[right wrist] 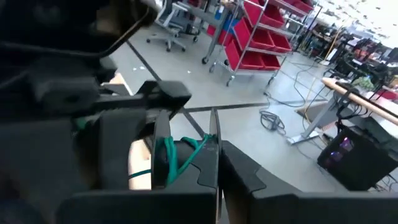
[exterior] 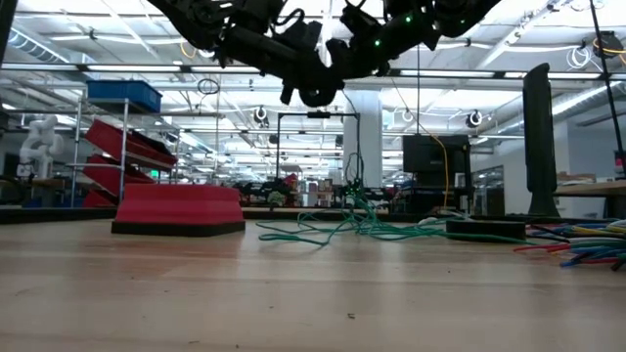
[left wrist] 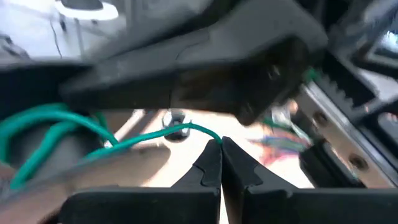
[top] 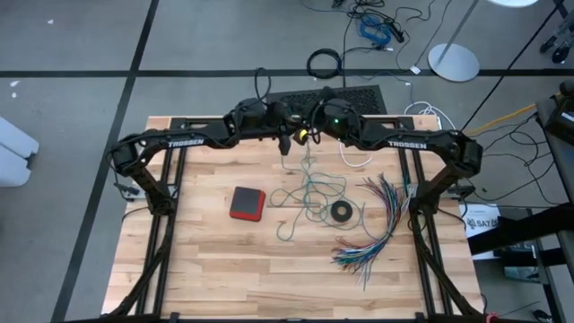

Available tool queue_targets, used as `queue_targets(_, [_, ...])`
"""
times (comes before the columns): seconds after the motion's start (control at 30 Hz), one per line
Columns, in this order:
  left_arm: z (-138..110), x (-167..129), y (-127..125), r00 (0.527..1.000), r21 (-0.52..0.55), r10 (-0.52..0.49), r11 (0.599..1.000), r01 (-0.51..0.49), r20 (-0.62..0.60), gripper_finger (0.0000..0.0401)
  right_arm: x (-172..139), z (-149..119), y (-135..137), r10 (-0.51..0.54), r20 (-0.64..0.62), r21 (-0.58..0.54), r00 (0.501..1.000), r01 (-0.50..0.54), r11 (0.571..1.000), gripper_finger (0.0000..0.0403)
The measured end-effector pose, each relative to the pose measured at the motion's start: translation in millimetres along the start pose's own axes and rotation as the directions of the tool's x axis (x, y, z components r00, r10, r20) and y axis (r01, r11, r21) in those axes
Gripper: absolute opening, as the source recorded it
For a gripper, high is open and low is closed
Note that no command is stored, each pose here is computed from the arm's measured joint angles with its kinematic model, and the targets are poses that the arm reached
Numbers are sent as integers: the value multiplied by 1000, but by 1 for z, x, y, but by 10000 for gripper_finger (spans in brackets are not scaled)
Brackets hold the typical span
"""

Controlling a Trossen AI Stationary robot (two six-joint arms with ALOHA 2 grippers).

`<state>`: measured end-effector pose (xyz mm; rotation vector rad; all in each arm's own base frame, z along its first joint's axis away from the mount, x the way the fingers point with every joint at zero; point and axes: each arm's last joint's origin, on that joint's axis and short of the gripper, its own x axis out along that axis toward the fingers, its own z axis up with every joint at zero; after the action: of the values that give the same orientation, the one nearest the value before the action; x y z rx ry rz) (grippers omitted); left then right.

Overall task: Coiling cords
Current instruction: Coil the green wire cable on the spool

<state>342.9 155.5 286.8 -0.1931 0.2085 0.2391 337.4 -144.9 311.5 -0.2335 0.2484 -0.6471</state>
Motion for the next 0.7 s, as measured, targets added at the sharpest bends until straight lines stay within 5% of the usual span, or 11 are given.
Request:
queue_targets(0.47, [23, 0, -22, 954, 179, 71, 976, -127, 291, 8, -20, 32, -25, -85, 203, 54, 975, 75, 996, 0])
queue_targets(0.7, [27, -1, -21, 943, 227, 63, 963, -143, 326, 9, -33, 48, -30, -17, 316, 87, 948, -12, 996, 0])
